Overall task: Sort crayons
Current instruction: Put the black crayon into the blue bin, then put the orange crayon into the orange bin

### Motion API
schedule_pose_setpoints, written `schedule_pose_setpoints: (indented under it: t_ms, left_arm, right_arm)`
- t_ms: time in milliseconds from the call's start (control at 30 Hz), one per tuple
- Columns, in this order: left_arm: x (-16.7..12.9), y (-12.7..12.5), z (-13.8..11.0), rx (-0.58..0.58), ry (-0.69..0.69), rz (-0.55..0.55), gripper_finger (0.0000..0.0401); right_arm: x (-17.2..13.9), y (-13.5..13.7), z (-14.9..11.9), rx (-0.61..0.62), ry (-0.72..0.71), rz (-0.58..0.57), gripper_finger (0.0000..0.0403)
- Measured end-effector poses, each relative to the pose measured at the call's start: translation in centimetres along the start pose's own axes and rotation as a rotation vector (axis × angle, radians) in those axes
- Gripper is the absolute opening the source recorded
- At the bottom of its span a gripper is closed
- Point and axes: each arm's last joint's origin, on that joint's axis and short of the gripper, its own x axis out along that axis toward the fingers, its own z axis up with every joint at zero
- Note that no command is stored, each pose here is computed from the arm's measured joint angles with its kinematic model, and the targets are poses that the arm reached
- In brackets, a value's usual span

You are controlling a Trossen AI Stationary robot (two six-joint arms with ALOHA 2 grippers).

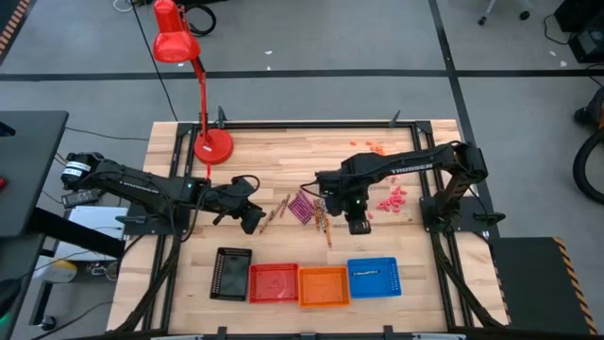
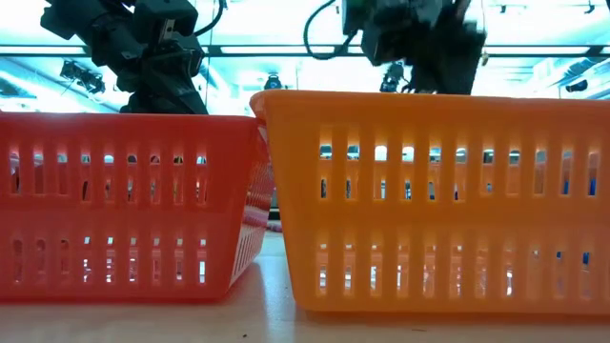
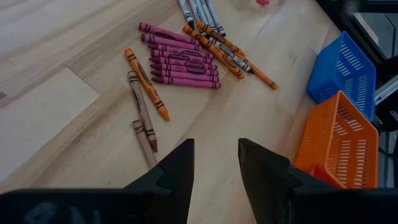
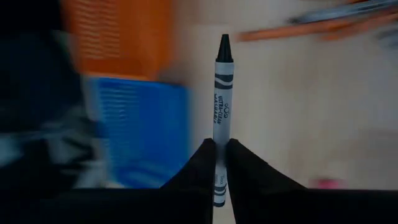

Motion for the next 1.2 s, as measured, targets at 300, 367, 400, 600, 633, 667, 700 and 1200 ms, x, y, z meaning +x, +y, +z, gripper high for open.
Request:
schedule_pose_setpoints:
  t_ms: [300, 367, 400, 600, 633, 667, 700, 1200]
  left_arm:
    - [0.0, 0.0, 0.0, -0.007, 0.000, 0.000, 0.0137]
    - [0.0, 0.0, 0.0, -0.023, 0.000, 0.000, 0.0137]
    - [0.0, 0.0, 0.0, -0.027, -0.001, 0.000, 0.0137]
    - [0.0, 0.0, 0.0, -0.031, -0.001, 0.000, 0.0137]
    - [0.0, 0.0, 0.0, -0.031, -0.001, 0.000, 0.0137]
    - [0.0, 0.0, 0.0, -0.031, -0.001, 0.000, 0.0137]
    - [0.0, 0.0, 0.0, -0.033, -0.001, 0.000, 0.0137]
    - [0.0, 0.1, 0.1, -0.083, -0.047, 0.037, 0.0137]
  right_arm:
    - [3.6, 5.9, -1.3, -0.082, 0.135, 0.088, 0.0032]
    - [4.5, 7.2, -1.8, -0.093, 0.158, 0.025, 0.0032]
    - [4.9, 7.7, -2.0, -0.097, 0.165, -0.009, 0.0032]
    - [7.8, 9.5, -3.4, -0.071, 0.190, -0.077, 0.0032]
    - [8.4, 9.5, -3.7, -0.056, 0.193, -0.082, 0.0032]
    - [9.0, 9.5, -3.9, -0.042, 0.194, -0.088, 0.0032]
    - [9.6, 9.4, -4.1, -0.028, 0.189, -0.089, 0.0032]
    - [13.0, 8.4, -4.9, 0.070, 0.078, -0.151, 0.0096]
